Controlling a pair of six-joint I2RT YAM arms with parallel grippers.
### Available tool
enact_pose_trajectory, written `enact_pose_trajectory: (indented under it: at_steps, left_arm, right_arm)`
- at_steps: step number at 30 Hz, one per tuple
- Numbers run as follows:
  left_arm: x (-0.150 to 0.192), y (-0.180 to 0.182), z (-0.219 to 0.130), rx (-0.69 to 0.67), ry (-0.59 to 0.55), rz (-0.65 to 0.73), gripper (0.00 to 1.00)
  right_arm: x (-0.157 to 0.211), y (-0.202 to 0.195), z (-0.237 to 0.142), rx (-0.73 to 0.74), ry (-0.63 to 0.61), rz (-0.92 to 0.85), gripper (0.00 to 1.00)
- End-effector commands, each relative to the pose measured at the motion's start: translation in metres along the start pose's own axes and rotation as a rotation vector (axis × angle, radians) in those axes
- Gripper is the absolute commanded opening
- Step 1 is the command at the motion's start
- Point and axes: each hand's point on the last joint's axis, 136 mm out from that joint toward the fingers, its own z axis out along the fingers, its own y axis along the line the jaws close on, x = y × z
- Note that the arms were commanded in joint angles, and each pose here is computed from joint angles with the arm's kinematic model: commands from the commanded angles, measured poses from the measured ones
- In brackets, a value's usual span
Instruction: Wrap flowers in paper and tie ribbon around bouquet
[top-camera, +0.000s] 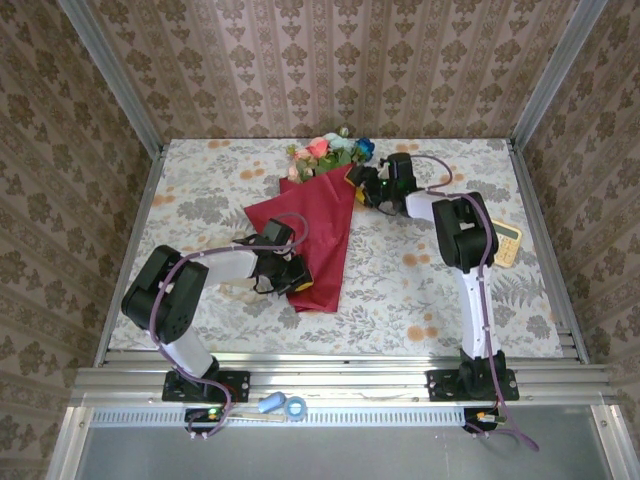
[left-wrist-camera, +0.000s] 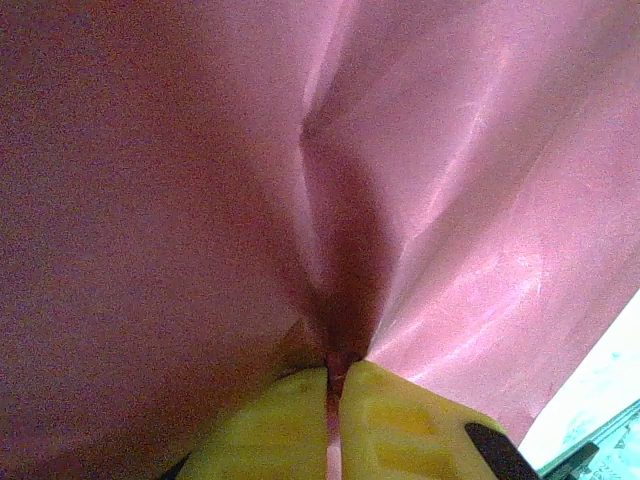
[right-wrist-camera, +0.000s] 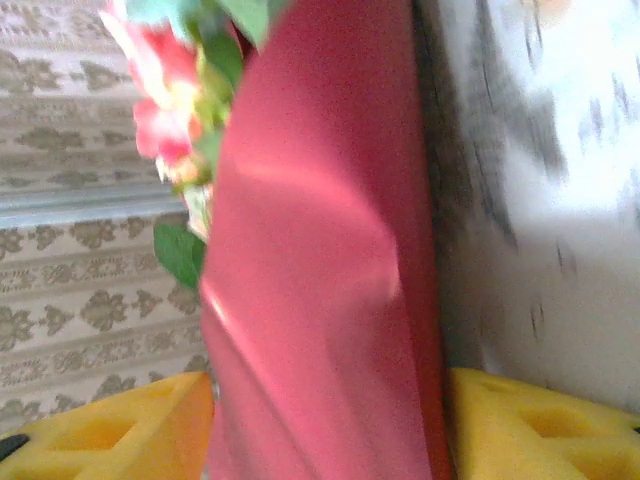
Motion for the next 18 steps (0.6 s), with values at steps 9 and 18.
enact_pose_trajectory:
  at_steps: [9,18]
  left_arm:
    - [0.04,0.089,0.023,-0.289,0.095,-0.141,0.1]
    - [0.037,0.085,0.025,-0.271,0.089,-0.14,0.1]
  right_arm:
    - [0.2,-0.034,-0.064,0.118,0.3,0.056,0.46]
    - [0.218,-0.053,-0.081,0.171,0.293,0.048,0.39]
